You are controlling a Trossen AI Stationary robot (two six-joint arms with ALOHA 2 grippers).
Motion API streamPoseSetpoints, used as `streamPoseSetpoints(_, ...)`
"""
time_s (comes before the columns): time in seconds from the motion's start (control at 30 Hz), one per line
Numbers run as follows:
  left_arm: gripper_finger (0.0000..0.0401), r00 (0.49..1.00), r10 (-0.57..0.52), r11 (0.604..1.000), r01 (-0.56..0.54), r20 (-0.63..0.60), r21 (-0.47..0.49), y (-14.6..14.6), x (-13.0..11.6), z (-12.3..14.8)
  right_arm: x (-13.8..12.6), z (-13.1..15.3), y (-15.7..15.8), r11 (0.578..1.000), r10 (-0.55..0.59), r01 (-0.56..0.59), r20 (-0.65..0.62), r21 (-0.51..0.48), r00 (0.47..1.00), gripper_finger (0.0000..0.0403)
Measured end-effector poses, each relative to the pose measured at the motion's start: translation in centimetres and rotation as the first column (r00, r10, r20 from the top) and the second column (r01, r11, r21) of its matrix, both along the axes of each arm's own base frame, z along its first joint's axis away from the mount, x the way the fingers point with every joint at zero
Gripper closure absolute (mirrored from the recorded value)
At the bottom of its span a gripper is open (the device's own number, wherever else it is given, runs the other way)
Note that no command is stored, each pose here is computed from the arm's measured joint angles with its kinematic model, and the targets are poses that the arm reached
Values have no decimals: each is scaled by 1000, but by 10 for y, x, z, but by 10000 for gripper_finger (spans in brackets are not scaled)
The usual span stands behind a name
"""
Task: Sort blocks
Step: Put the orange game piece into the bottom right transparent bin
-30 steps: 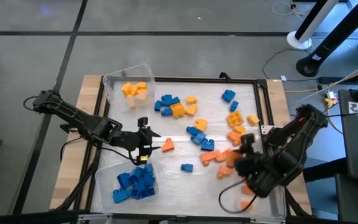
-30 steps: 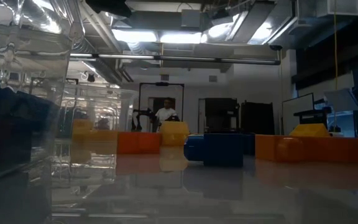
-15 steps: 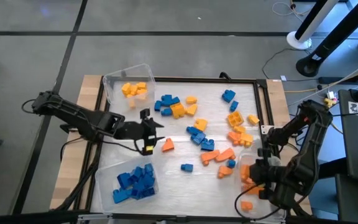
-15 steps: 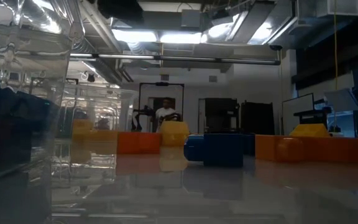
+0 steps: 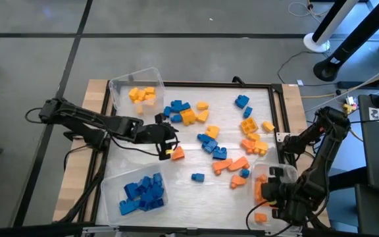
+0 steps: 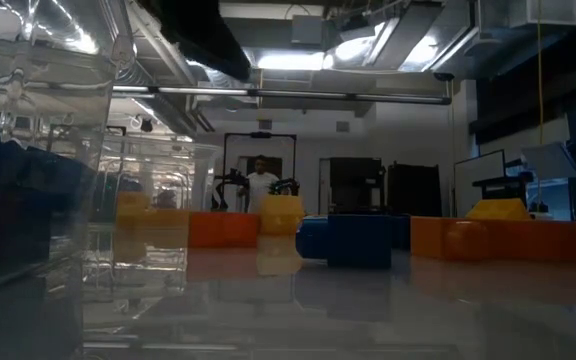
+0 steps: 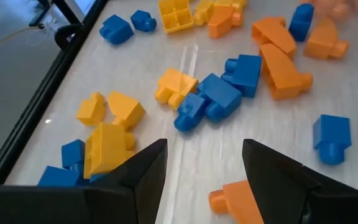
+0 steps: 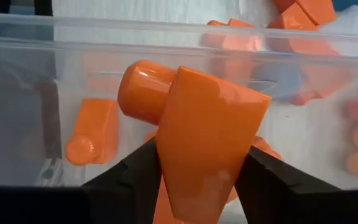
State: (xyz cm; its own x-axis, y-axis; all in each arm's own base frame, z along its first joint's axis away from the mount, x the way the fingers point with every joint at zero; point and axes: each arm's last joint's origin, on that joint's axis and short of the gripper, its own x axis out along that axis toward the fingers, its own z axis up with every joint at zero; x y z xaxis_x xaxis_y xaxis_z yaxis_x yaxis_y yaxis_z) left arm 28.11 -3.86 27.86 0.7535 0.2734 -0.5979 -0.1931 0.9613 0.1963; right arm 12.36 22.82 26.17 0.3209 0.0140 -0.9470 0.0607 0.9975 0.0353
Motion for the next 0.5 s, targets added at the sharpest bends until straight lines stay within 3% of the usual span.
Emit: streamPoseSetpoints(0.5, 203, 1000, -14, 1000, 14, -4, 0, 5, 6, -4, 1, 0, 1, 1000, -2, 2, 10, 6, 1000, 212)
